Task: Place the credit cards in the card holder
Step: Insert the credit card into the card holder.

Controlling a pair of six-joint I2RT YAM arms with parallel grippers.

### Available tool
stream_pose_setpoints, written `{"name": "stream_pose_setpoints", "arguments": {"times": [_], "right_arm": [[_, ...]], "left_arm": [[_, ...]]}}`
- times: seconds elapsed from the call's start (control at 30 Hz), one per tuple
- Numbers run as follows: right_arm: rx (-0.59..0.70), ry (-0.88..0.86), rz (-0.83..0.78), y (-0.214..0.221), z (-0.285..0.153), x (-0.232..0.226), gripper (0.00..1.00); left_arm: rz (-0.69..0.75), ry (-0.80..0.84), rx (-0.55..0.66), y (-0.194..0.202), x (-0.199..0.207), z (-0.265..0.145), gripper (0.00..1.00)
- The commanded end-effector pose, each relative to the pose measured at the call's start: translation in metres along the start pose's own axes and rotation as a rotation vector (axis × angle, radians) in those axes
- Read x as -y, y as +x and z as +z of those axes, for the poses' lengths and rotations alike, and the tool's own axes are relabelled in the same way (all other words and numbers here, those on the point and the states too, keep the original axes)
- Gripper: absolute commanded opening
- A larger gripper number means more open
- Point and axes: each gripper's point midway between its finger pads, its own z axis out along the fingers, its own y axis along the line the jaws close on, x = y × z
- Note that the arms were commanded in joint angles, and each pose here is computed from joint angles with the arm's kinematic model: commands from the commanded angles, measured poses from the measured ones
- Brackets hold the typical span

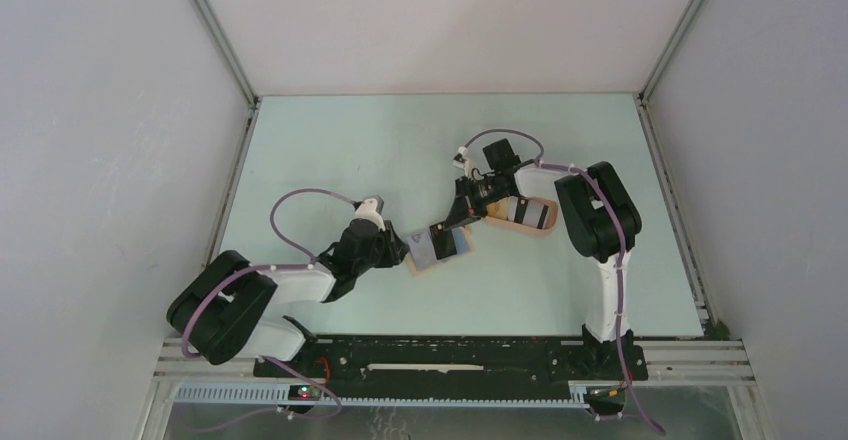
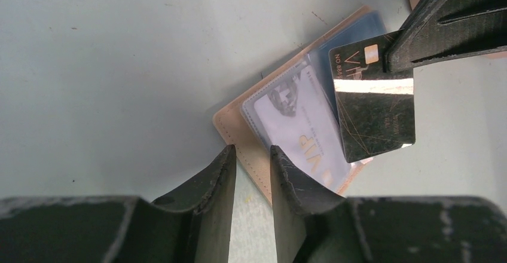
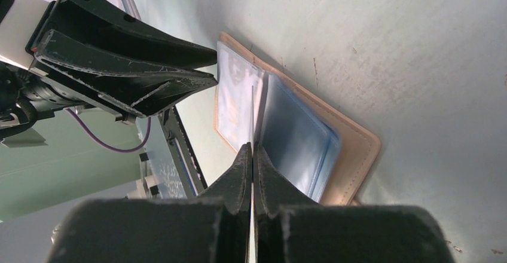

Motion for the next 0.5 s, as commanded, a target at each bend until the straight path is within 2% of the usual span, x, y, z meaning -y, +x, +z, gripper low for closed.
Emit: {"name": "stream_pose_setpoints", "arguments": {"times": [0.0, 0.47], "right_arm": [[-0.005, 0.022, -0.01, -0.0026, 0.0065, 0.0031, 0.0], [0.04, 0.136, -0.022, -0.0061, 0.0045, 0.0121, 0.0]], "left_arm": [[0.025, -0.022, -0.073, 0.0178, -0.0093, -0.0007, 0.33], [0.026, -0.056, -0.07, 0.018, -0.0168, 0.0007, 0.33]]}}
